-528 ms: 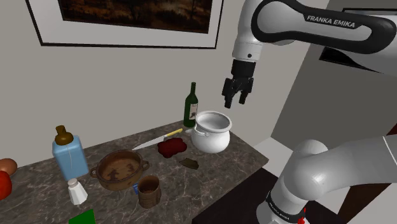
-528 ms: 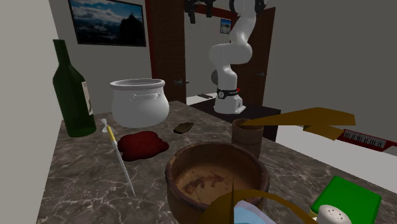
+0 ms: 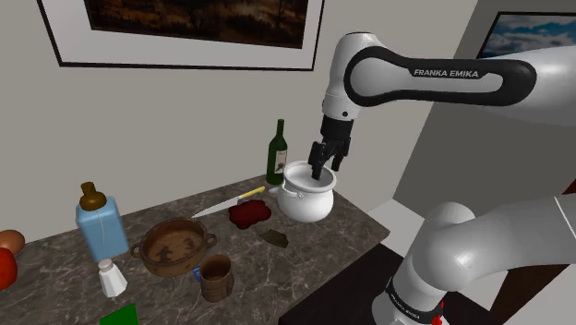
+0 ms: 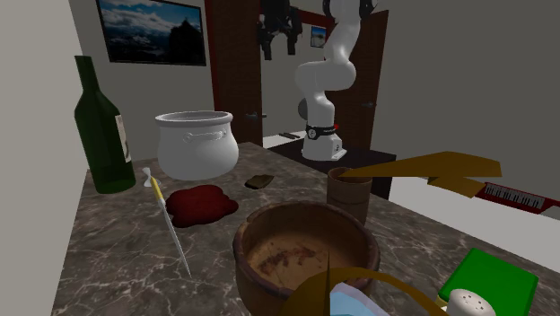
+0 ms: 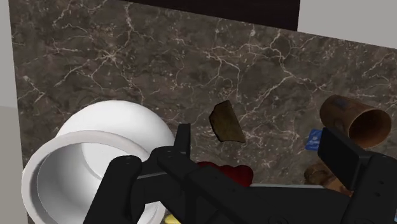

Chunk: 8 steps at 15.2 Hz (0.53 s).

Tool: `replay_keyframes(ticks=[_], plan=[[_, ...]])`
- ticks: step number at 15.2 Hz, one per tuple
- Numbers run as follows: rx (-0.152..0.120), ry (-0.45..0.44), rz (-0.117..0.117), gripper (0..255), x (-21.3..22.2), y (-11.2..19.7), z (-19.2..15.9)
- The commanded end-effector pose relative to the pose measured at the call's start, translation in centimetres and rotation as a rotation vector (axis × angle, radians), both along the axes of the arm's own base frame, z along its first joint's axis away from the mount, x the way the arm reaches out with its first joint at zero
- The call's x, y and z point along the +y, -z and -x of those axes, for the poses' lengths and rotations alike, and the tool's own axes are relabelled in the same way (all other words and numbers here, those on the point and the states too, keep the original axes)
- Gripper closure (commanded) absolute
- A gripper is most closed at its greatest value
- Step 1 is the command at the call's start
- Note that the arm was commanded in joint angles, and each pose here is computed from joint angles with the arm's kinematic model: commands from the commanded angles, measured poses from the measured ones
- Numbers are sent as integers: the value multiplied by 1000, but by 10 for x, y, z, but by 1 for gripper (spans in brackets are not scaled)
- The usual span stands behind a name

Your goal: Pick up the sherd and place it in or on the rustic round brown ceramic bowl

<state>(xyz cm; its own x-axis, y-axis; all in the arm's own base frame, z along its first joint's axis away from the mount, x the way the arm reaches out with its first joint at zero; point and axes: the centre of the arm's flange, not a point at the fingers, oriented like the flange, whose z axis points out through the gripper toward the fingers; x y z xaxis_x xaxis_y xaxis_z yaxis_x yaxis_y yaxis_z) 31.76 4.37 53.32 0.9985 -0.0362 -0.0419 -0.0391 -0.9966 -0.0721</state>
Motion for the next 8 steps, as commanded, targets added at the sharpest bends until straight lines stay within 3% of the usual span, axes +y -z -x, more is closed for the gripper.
replay_keyframes(ticks=[1,8], plan=[[-17,-19,3,0,1,26,-5],[-69,-83,13,0,11,112,-30]])
